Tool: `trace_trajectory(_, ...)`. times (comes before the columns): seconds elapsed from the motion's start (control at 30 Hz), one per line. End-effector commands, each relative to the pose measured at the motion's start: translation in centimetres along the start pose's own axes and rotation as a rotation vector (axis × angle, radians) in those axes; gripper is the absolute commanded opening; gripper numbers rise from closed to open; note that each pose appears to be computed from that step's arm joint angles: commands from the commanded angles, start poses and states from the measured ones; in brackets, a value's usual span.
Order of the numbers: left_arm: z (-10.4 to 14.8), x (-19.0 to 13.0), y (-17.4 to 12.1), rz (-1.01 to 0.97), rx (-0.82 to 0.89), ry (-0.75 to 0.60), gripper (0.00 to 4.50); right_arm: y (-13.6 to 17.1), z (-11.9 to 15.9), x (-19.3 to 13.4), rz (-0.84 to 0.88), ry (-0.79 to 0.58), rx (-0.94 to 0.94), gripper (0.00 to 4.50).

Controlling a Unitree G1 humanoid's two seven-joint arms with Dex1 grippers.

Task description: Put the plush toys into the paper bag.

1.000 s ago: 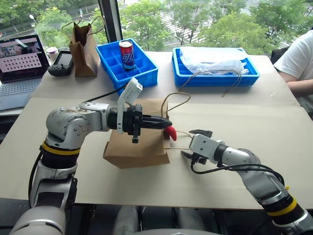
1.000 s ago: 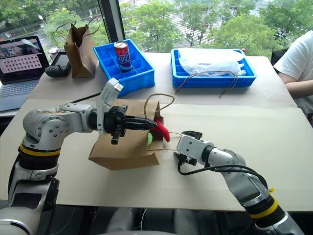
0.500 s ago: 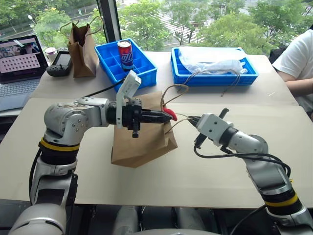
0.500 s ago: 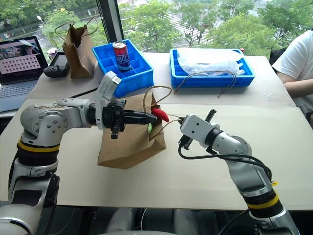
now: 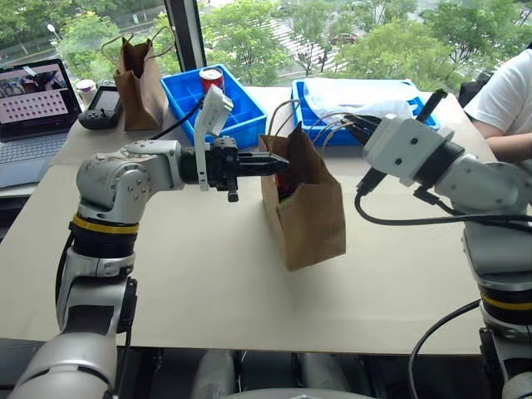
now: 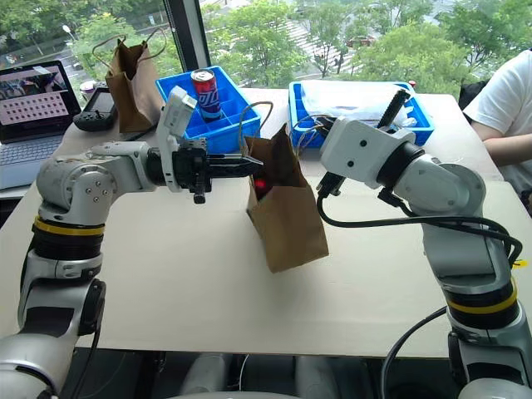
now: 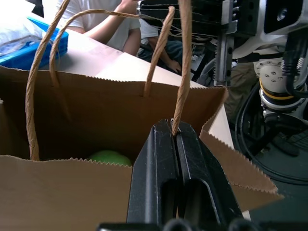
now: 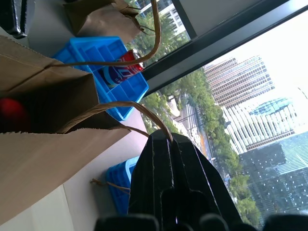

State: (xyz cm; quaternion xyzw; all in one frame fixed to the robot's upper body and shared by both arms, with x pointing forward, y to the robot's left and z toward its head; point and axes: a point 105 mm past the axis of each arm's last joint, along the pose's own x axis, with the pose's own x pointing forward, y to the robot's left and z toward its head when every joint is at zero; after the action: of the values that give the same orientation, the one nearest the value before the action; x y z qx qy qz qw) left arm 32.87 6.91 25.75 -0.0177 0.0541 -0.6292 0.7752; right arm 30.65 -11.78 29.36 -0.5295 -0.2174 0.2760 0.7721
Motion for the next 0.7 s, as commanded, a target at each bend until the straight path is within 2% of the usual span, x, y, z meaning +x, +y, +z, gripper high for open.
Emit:
trace_trajectory(0.03,-0.5,-0.3,0.6,0.033,0.075,0.032,0.0,0.7,1.2,-0.2,0.071,-0.017,-0.058,0.01)
trace_trajectory(0.1,-1.2,-0.4,1.3,0.073,0.112,0.061,0.0,1.1,1.4,-0.2,0.096,-0.02,-0.051,0.01)
trace_trajectory(0.27,-0.7,-0.6,3.3,0.174,0.142,0.036,0.0,2.9,2.2,-0.4,0.215,-0.051,0.011,0.01)
trace_trajectory(0.47,-2.4,-0.6,1.7,0.083,0.082,0.102,0.0,4.8,3.1,-0.7,0.326,-0.101,0.147,0.01)
trace_trajectory(0.6,-2.5,-1.5,0.1,0.011,0.008,0.111,0.0,4.8,3.1,-0.9,0.349,-0.103,0.225,1.06)
trace_trajectory(0.63,-2.5,-1.9,0.0,0.004,-0.006,0.115,0.47,4.7,3.1,-0.9,0.351,-0.107,0.244,1.51)
trace_trajectory(0.7,-2.4,-2.6,-0.4,-0.017,-0.041,0.119,0.84,4.5,3.3,-1.0,0.356,-0.119,0.27,2.14)
